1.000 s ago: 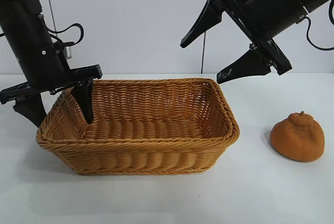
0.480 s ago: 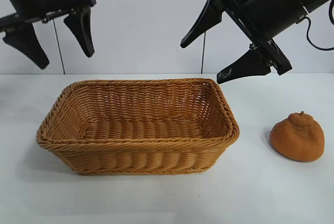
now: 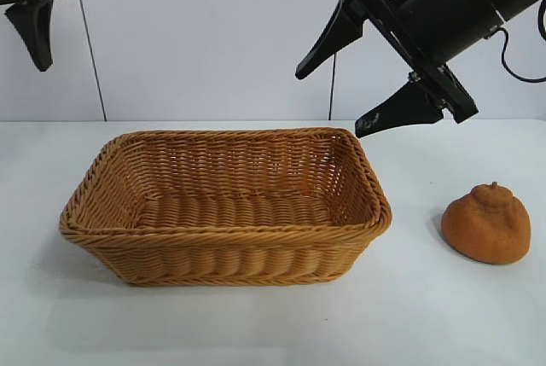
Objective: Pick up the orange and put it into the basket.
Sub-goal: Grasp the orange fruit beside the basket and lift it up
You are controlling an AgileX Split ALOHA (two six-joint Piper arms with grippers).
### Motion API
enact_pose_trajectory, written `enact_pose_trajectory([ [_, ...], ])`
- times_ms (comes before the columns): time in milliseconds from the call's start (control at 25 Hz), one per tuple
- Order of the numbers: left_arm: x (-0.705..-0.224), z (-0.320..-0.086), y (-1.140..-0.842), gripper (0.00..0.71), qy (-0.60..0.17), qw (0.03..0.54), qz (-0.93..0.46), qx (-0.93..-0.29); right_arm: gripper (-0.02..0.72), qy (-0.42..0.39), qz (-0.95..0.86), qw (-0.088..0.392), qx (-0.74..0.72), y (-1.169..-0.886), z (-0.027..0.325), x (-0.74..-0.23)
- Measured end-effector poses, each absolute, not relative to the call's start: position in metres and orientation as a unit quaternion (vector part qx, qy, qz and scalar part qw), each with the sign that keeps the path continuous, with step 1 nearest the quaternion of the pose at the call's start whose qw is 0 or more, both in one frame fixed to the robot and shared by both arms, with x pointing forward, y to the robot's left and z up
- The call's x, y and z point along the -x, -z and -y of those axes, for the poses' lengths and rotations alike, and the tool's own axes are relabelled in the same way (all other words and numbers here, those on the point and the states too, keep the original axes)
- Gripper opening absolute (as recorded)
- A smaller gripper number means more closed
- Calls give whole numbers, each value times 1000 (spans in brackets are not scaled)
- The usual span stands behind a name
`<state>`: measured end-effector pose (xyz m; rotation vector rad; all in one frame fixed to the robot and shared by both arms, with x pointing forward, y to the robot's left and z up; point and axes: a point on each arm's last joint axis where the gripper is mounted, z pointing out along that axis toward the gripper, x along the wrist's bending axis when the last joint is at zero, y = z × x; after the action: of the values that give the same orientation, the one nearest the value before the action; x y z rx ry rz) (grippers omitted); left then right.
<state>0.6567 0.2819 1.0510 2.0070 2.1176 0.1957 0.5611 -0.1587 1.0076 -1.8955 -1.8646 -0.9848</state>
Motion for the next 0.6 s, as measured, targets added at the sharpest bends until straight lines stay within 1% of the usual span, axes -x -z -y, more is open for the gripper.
enact_pose_trajectory([
  [120,-655,-284,-1056,587,-76,107,-713,-688,547,342,651,152,660,-1007,159,-561],
  [320,-634,-286,-1076,585,-95,110,-704,-696,547,338,656,151,658,-1007,159,-560],
  [440,-610,-288,-1082,585,-95,102,-702,-699,547,338,656,152,658,-1007,159,-560],
  [600,-564,-290,-1085,585,-85,91,-700,-703,547,338,656,153,658,-1007,159,-560],
])
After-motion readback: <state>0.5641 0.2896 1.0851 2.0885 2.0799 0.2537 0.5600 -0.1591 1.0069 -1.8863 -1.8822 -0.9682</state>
